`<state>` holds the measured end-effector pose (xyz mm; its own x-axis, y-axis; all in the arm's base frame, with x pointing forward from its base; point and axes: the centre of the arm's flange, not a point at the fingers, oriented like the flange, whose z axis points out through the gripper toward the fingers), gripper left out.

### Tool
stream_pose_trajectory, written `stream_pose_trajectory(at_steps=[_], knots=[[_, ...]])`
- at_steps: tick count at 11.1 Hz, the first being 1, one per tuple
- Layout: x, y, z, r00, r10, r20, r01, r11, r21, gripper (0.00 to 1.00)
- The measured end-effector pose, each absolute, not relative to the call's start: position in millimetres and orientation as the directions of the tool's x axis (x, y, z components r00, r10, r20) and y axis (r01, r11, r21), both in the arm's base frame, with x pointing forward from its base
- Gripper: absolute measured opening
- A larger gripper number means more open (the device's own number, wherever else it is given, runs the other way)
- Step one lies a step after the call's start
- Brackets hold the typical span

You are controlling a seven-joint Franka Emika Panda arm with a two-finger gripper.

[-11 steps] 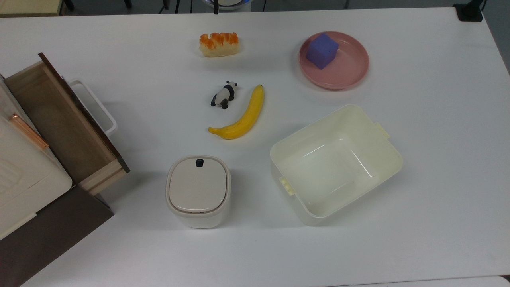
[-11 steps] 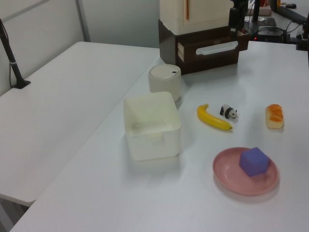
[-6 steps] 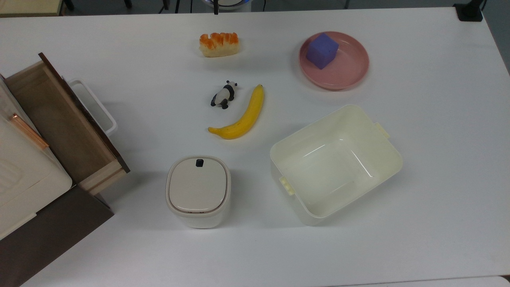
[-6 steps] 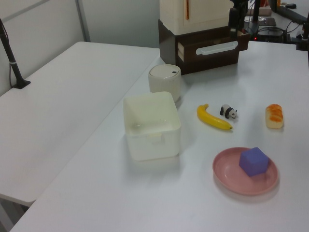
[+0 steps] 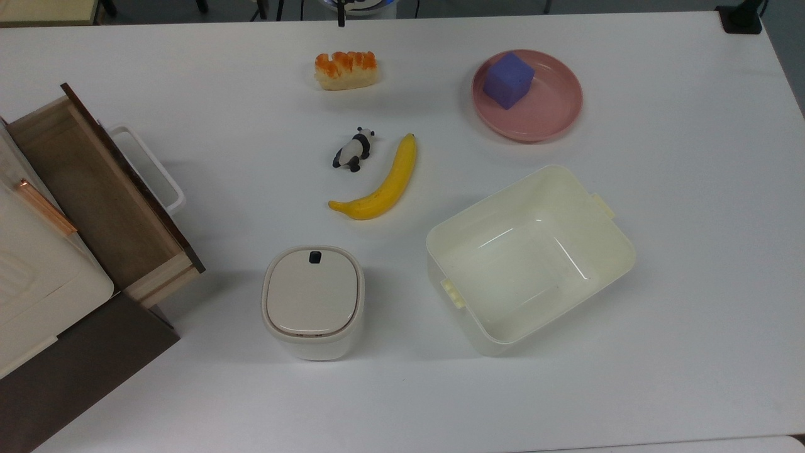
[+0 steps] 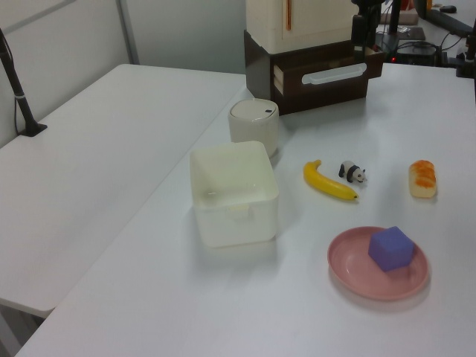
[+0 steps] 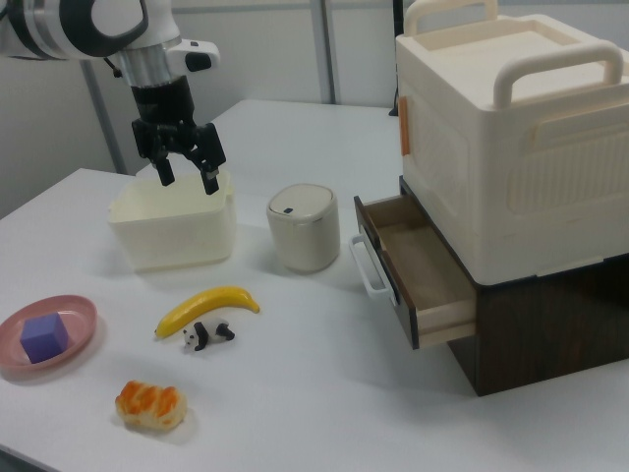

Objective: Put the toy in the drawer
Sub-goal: 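Move the gripper over the black-and-white panda toy and lower it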

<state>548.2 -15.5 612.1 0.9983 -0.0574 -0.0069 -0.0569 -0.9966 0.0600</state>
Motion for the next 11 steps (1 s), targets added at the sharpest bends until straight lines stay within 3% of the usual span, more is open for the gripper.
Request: stream_pose_trajectory(at_steps=[11], knots=[[557.3, -15.2, 575.1, 0.999, -0.05, -0.014, -0.049, -0.997, 0.06, 1.0]])
